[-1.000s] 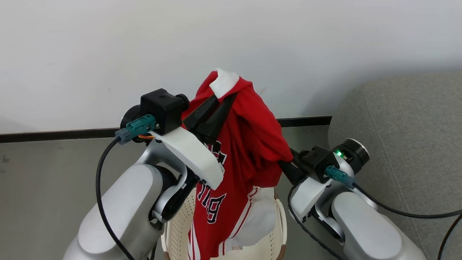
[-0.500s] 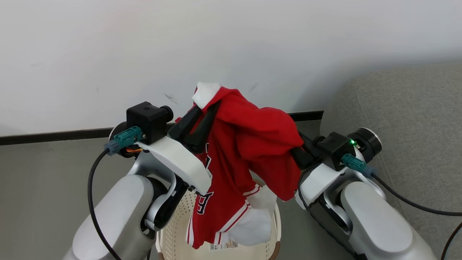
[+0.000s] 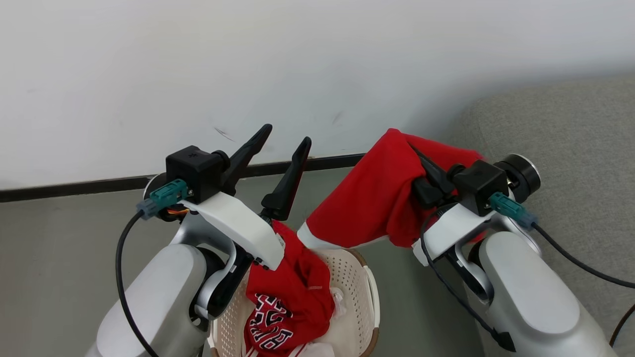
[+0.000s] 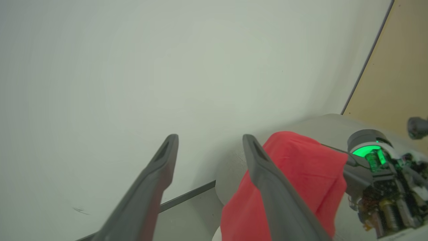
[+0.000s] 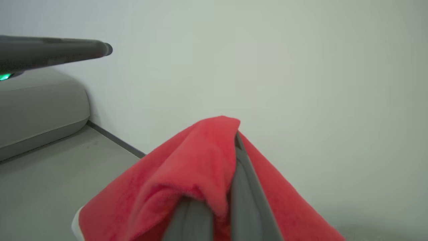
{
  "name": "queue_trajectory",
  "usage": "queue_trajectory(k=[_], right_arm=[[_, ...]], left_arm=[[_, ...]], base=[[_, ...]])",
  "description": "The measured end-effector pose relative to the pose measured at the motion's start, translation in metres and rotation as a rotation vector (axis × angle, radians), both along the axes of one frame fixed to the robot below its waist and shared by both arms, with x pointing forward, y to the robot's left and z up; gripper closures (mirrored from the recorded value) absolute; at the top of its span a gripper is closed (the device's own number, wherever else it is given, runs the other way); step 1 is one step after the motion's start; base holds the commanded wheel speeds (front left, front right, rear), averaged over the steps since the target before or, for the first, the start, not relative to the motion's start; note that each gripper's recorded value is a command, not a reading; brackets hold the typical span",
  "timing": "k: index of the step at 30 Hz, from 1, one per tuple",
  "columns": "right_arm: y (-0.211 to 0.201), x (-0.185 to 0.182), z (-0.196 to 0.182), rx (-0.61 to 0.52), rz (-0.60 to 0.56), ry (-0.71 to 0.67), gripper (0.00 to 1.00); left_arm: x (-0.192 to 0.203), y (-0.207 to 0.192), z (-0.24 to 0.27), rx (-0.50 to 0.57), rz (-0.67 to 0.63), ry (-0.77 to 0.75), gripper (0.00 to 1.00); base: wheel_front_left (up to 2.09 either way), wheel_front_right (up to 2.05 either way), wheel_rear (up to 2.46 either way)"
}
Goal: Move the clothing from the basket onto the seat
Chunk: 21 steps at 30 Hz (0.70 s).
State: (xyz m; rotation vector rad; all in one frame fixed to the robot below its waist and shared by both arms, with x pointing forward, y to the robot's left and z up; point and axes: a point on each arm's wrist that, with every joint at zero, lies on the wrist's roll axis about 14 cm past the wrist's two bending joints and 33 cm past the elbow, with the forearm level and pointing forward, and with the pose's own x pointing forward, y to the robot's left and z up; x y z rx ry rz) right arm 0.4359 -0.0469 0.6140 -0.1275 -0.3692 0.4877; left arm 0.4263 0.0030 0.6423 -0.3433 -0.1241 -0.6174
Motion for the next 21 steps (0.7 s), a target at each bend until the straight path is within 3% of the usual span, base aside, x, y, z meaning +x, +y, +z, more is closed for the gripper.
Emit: queue_trajectory(k=[12,21], right_arm=[[-0.036,0.002,0.006,0.017,-0.096,-0.017,1.00],[-0.077,-0.008,-0.011,0.010,-0.200,0.027,1.00]], left_arm=[[-0.007,-0.013,-0.007,-0.003,-0.040,0.005,0.00],[-0.021,-0.038,-0.019,0.010,-0.121,0.028,0.00]], base=[[0.00,0.00,0.00],[0.00,0.00,0.00]])
